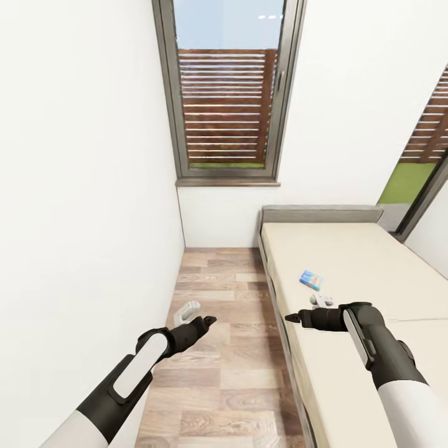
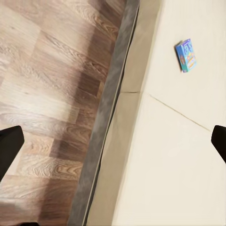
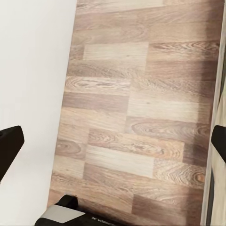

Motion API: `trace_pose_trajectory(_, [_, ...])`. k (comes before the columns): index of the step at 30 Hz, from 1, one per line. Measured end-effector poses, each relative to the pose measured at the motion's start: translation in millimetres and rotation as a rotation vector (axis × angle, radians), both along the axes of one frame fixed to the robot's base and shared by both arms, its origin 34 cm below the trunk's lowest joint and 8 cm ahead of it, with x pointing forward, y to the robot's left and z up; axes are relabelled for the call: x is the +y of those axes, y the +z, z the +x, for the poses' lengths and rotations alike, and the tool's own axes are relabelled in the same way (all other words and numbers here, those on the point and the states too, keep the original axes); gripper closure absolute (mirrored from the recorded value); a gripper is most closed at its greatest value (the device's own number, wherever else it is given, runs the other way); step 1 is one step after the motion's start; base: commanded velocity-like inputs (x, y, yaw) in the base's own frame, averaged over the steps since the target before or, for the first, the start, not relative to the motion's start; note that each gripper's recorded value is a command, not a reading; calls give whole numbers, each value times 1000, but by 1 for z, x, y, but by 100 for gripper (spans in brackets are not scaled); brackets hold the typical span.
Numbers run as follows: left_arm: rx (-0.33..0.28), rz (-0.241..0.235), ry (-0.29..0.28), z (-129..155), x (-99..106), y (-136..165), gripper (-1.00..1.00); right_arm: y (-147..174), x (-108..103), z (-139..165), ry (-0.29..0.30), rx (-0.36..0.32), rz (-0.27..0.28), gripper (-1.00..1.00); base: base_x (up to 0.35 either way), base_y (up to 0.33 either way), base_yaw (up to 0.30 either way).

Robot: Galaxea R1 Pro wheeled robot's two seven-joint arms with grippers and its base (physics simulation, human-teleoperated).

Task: Put all the toys in the child's room - the three board games (two on the bed and one on the table), the two jigsaw puzzles on the table, and the tennis ball on the table - inside the toy box on the table in the child's room.

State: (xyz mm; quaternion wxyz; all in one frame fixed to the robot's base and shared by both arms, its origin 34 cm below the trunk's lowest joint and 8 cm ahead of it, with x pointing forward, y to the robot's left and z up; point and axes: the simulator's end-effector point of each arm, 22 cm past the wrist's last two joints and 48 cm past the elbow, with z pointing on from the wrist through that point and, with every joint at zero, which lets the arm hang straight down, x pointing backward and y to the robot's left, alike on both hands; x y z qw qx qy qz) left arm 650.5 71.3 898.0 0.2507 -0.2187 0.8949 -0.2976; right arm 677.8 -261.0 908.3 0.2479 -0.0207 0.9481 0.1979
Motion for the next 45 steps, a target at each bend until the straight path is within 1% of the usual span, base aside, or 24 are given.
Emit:
trace_pose_trajectory(18, [0, 0, 0, 0, 0, 0, -100, 0, 0, 0, 0, 0, 0, -100, 333, 2, 0])
trace_pose_trajectory(33, [0, 0, -1, 0, -1, 0, -100, 0, 0, 0, -1, 0, -1, -100, 332, 54, 0])
trace_pose_trajectory(38, [0, 0, -2, 0, -2, 0, -100, 0, 0, 0, -1, 0, -1, -100, 220, 26, 0])
trace_pose_trajectory(45, [1, -1, -2, 0, -2, 0, -100, 0, 0, 0, -1, 1, -1, -100, 101, 12, 0])
